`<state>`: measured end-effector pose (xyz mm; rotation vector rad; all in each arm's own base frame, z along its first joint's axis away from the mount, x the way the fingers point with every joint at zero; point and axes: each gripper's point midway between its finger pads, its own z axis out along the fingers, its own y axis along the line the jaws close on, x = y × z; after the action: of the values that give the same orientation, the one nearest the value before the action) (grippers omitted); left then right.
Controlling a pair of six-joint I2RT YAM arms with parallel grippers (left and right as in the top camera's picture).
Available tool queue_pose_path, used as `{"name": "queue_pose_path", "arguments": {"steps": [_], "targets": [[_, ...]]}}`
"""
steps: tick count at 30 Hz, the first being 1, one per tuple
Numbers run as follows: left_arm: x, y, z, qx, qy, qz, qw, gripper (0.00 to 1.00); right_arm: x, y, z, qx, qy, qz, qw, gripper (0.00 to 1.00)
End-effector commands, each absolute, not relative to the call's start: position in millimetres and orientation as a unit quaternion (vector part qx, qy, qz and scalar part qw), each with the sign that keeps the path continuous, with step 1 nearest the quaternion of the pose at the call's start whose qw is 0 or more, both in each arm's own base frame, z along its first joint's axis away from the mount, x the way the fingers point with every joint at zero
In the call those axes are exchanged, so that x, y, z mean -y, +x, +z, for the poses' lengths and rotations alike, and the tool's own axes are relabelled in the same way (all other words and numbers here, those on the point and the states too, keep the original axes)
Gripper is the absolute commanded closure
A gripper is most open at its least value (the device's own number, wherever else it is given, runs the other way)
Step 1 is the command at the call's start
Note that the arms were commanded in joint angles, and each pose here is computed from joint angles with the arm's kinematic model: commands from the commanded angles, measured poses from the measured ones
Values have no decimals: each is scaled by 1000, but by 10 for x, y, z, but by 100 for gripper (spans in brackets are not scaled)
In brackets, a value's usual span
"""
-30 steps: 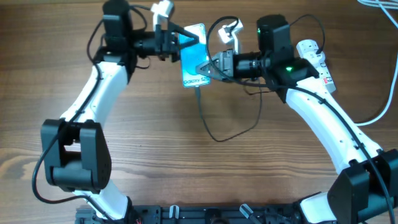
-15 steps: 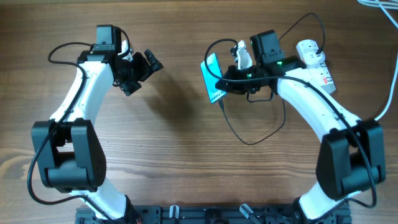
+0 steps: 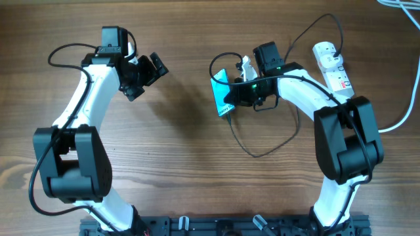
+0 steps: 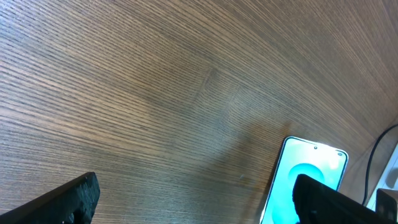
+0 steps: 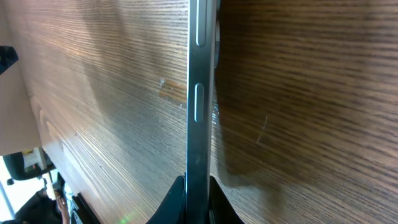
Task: Plug charger to phone and switch on socket
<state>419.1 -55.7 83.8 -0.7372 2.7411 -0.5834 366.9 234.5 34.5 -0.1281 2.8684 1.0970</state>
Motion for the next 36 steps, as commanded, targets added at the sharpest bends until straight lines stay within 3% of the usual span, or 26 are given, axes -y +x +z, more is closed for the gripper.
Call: {"name": "queue_pose_path", "arguments": {"steps": [1, 8, 11, 19, 21, 27, 28, 34, 36], "targets": [[553, 4183, 826, -943, -243, -191, 125, 0, -2323, 3512, 143, -936, -38, 349, 10, 96], [553, 4183, 826, -943, -243, -191, 125, 0, -2301, 3564, 105, -939, -38, 340, 25, 94], [553, 4183, 826, -943, -243, -191, 125, 0, -2345, 3489, 71, -940, -44, 338, 17, 81], [552, 4183, 826, -943, -243, -191, 125, 0, -2336, 3444, -51, -943, -48, 327, 27, 74], [553, 4183, 826, -943, -243, -191, 125, 0, -2266, 3482, -103, -953, -11, 303, 26, 66], [553, 4183, 826, -943, -243, -191, 125, 0, -2183, 3528, -146, -959, 23, 282, 27, 65], [553, 4183, 826, -943, -243, -191, 124, 0, -2163, 3573, -121, -958, 26, 283, 32, 60], [552, 4189, 828, -943, -243, -191, 126, 0, -1755, 4150, -49, -964, 64, 219, 136, 2], [552, 4192, 829, -943, -243, -192, 126, 0, -1669, 4339, -11, -961, 66, 197, 181, 0]]}}
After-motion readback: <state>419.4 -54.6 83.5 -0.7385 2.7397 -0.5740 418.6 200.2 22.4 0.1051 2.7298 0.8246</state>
